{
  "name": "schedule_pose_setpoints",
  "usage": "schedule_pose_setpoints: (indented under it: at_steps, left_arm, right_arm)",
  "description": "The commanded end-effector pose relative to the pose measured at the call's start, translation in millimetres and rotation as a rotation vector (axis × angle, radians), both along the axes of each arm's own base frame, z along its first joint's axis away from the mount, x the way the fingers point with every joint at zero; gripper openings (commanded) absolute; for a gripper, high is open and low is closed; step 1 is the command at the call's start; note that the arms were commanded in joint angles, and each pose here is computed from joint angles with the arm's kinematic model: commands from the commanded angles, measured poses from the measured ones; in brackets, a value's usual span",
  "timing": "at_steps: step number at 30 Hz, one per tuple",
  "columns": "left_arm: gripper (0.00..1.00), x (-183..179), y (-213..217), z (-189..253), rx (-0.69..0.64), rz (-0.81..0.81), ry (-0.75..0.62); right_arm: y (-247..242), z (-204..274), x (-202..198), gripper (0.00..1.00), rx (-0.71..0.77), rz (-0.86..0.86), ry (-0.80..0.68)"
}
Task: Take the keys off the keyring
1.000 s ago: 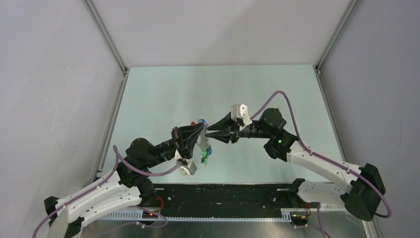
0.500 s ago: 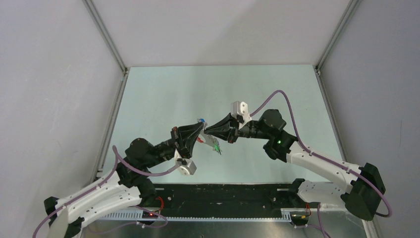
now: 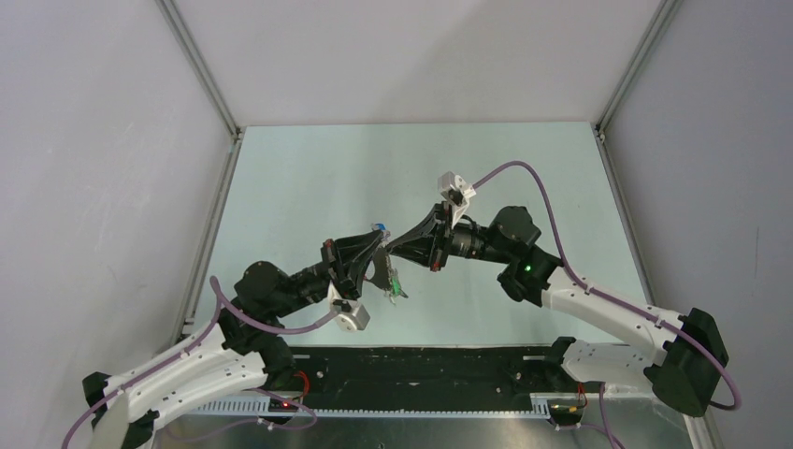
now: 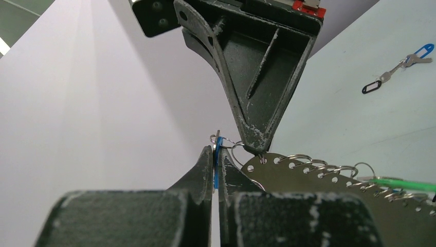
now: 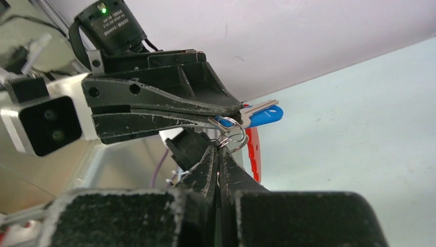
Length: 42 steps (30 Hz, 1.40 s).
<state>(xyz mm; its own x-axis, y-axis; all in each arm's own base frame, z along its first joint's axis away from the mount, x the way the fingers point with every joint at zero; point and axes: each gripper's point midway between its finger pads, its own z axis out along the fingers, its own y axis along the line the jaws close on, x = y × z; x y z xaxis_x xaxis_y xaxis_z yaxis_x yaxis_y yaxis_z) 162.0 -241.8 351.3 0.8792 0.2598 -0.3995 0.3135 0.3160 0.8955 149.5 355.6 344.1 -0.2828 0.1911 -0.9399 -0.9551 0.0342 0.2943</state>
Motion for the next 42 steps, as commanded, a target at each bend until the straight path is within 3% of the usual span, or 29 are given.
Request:
schedule_pose_setpoints:
  at_steps: [1, 19, 25, 32, 34, 35, 37, 42]
  left_arm:
    - [0.00, -3, 7, 25, -0.066, 0.007, -0.062]
    - [0.00, -5, 10, 25, -0.074, 0.008, -0.065]
    - [0.00, -9, 5, 23, -0.064, -0.023, -0.065]
    - [0.00, -10, -9, 3, 0.029, -0.067, -0.067]
    - [0.00, -9, -10, 1, 0.041, -0.066, -0.070]
    - [0.00, -9, -10, 1, 0.041, -0.066, -0.069]
    - [0.00, -9, -9, 3, 0.034, -0.062, -0.064]
    - [0.00, -8, -6, 6, 0.023, -0.053, -0.062]
  right_arm:
    - [-2, 25, -9, 0.00, 0.071, 0.019, 0.157]
    - [-13, 28, 8, 0.00, 0.131, -0.107, 0.210]
    - [-15, 27, 24, 0.00, 0.164, -0.100, 0.355]
    - [-13, 18, 36, 0.00, 0.134, -0.010, 0.644]
    - [-14, 24, 30, 0.11, 0.141, 0.049, 0.661]
    - [-15, 27, 25, 0.23, 0.143, 0.076, 0.649]
    - [-20, 28, 25, 0.30, 0.135, 0.065, 0.617]
    - [-39, 31, 30, 0.36, 0.116, -0.030, 0.518]
